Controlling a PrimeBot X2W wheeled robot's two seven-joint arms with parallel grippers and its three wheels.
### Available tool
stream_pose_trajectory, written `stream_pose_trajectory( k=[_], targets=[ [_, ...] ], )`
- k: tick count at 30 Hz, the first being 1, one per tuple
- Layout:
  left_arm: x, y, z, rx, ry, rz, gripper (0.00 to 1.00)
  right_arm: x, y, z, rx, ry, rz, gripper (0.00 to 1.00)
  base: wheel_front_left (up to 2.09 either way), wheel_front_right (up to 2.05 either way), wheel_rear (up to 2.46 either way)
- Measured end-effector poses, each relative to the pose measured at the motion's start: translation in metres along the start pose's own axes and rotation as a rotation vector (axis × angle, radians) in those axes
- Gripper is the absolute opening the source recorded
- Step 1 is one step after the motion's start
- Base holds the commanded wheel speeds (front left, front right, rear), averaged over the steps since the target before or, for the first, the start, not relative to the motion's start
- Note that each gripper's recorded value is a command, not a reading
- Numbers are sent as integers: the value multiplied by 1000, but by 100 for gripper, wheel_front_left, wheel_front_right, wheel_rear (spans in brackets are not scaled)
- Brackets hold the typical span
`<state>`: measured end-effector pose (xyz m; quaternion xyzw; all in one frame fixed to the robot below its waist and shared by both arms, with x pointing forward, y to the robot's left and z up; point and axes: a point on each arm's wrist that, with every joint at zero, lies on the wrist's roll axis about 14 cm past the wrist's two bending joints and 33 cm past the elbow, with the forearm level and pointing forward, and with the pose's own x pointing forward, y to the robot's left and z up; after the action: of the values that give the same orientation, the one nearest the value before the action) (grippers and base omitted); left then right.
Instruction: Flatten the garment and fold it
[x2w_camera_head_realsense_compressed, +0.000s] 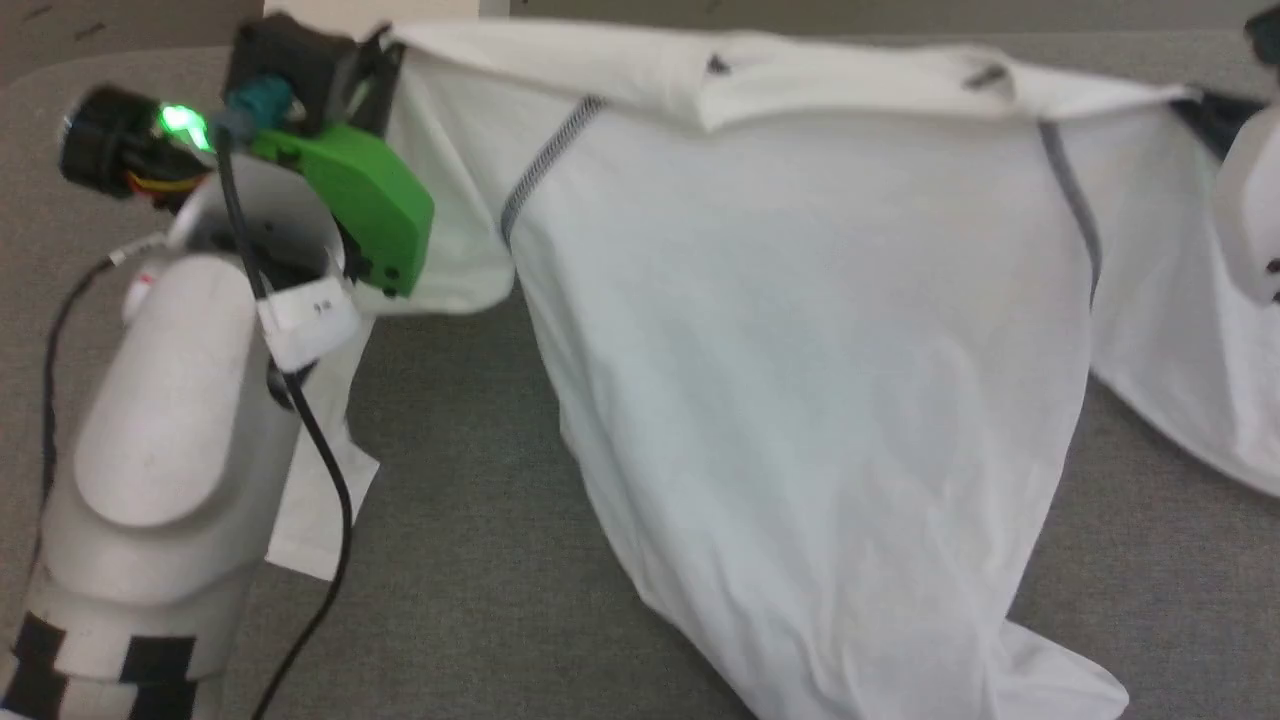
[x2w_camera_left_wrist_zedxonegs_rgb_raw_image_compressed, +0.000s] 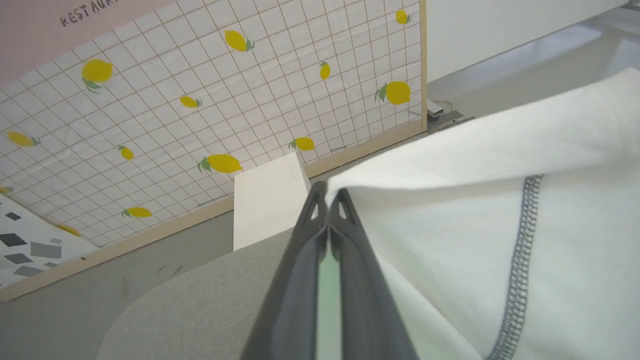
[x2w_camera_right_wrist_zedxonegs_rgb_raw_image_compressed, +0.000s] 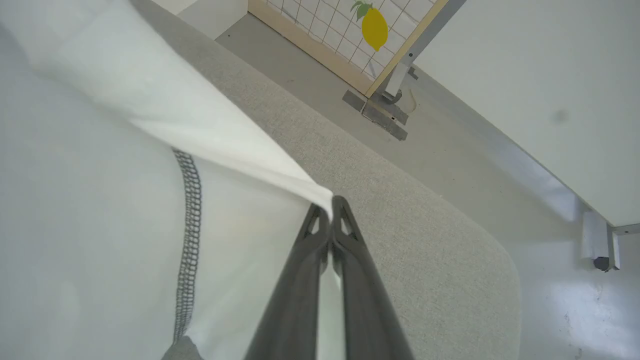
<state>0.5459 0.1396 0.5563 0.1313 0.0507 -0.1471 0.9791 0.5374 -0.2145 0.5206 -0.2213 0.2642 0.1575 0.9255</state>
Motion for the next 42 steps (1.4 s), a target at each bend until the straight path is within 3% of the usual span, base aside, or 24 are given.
stream_pose_trajectory(
  k=[7,14,24,28,32,37,42],
  targets=[
    [41,36,83,77,-228,62,0,-6,-65,90,-47,-221,-170,0,0,0,0],
    [72,73,145,121,-428,181,0,-9,-111,155,-67,-393,-308,0,0,0,0],
    [97,107,182,66,-633,322,0,-29,-156,225,-103,-665,-473,0,0,0,0],
    [111,107,168,45,-621,326,0,-20,-161,221,-111,-663,-481,0,0,0,0],
    [131,98,123,40,-515,289,0,5,-154,201,-130,-613,-446,0,0,0,0],
    [141,73,20,40,-254,204,0,61,-112,127,-84,-476,-286,0,0,0,0],
    [120,38,-66,-11,3,95,0,77,-66,53,-12,-360,-151,0,0,0,0]
  ],
)
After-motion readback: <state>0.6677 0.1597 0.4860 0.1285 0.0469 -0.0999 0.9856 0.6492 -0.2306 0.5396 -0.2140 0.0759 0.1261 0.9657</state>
